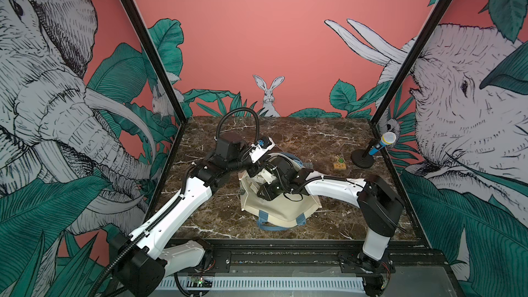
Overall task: Take out the compass set from the canvas bag
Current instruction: Pick up the compass set from the canvas bag.
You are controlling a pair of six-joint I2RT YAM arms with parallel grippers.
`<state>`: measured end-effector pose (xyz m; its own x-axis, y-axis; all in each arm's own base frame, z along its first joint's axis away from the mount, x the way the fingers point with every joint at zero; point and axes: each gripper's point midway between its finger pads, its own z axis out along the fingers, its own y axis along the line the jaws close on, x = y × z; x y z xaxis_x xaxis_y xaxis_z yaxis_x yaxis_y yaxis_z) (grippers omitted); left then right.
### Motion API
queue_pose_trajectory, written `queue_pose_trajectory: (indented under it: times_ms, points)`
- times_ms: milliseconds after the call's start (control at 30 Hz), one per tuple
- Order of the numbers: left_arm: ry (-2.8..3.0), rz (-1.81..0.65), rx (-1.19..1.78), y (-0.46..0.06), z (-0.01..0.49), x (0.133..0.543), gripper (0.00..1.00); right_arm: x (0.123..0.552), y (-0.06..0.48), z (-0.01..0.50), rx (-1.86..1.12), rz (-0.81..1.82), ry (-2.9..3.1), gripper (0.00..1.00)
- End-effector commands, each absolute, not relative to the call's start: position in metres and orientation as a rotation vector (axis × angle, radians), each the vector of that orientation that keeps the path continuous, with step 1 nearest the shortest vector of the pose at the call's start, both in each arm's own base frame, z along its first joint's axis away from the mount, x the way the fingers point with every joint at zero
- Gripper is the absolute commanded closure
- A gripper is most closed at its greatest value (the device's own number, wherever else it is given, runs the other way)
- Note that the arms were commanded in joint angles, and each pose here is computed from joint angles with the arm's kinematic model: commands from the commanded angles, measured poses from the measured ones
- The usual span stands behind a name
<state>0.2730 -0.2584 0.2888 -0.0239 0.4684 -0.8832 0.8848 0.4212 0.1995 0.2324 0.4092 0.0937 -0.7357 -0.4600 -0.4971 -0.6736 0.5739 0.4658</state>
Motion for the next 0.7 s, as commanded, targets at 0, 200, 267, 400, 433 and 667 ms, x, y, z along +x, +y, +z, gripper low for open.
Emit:
queue_pose_trajectory:
  times_ms: [0, 200, 267, 400, 433, 667]
  points:
    - [1.516, -0.596, 1.245, -0.269, 0.314, 0.250, 1.00, 0.248, 0.423, 0.112, -0.889, 1.004, 2.423, 0.68]
    - [1.521, -0.583, 1.252, -0.268, 0.313, 0.250, 1.00, 0.250, 0.421, 0.119, -0.896, 0.981, 2.410, 0.75]
    - [1.524, -0.581, 1.252, -0.267, 0.313, 0.249, 1.00, 0.250, 0.419, 0.123, -0.897, 0.968, 2.406, 0.78]
    - [1.526, -0.554, 1.239, -0.263, 0.314, 0.250, 1.00, 0.249, 0.410, 0.135, -0.898, 0.940, 2.394, 0.81]
    - [1.527, -0.549, 1.234, -0.263, 0.315, 0.251, 1.00, 0.249, 0.407, 0.139, -0.896, 0.929, 2.389, 0.81]
    - [1.563, -0.472, 1.181, -0.252, 0.314, 0.258, 1.00, 0.244, 0.380, 0.161, -0.874, 0.856, 2.374, 0.83]
